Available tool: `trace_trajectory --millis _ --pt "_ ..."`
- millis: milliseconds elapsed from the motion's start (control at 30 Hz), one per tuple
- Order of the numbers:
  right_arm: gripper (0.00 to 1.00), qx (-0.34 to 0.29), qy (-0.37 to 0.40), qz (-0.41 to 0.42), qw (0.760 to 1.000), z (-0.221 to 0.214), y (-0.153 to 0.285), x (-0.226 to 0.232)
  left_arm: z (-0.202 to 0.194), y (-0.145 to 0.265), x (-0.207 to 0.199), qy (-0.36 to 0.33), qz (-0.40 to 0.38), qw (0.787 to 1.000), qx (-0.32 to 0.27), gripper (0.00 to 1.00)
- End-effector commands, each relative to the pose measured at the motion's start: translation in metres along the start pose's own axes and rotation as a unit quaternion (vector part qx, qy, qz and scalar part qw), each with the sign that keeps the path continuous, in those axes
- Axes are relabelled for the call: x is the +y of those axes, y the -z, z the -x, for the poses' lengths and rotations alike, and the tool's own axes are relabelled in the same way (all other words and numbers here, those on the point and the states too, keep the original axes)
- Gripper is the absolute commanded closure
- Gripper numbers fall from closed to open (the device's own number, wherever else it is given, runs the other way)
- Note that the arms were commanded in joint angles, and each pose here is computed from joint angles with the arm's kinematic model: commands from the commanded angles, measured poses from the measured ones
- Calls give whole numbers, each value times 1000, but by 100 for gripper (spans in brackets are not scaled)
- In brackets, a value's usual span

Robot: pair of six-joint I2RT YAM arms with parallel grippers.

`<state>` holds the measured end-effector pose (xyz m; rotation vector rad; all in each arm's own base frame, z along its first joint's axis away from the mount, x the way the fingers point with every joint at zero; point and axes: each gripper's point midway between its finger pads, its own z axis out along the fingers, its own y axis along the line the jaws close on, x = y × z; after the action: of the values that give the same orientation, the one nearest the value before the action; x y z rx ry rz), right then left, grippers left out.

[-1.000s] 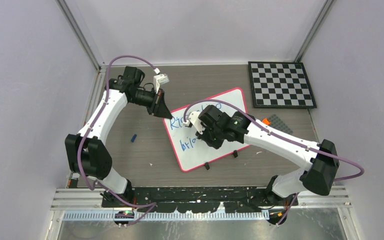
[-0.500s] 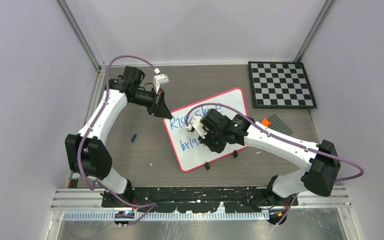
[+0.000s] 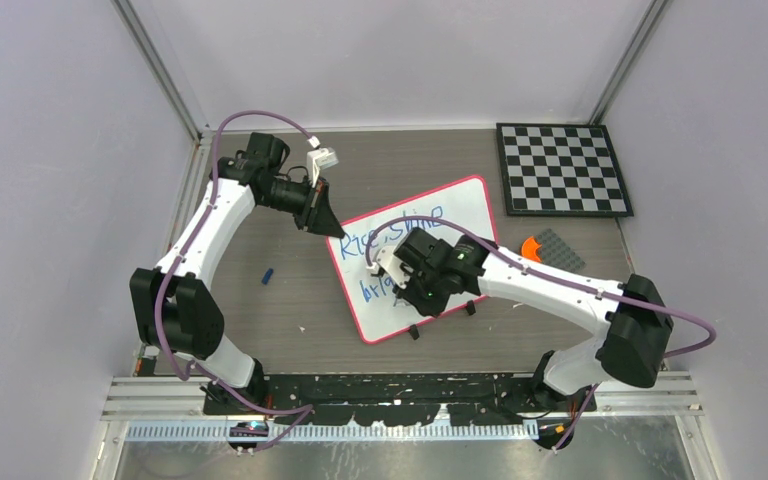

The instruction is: Write a sentence on the whiteboard

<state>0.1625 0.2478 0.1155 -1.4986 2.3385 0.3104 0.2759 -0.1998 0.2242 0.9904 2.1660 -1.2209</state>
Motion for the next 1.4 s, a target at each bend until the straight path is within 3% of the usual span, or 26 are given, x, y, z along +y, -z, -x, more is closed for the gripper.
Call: trace_trajectory --millis 0,367,600,1367 --pt "100 -44 1 -19 999 34 1 -7 -6 -4 18 -14 34 999 22 100" --pt "100 -105 10 -6 994 58 40 0 -5 -5 18 -13 34 999 20 100" --pt "100 -128 -31 -37 991 58 62 -27 -4 -4 16 -14 32 999 18 100" --pt "100 -87 -46 -50 994 36 39 -35 -3 -4 16 -13 31 999 18 100"
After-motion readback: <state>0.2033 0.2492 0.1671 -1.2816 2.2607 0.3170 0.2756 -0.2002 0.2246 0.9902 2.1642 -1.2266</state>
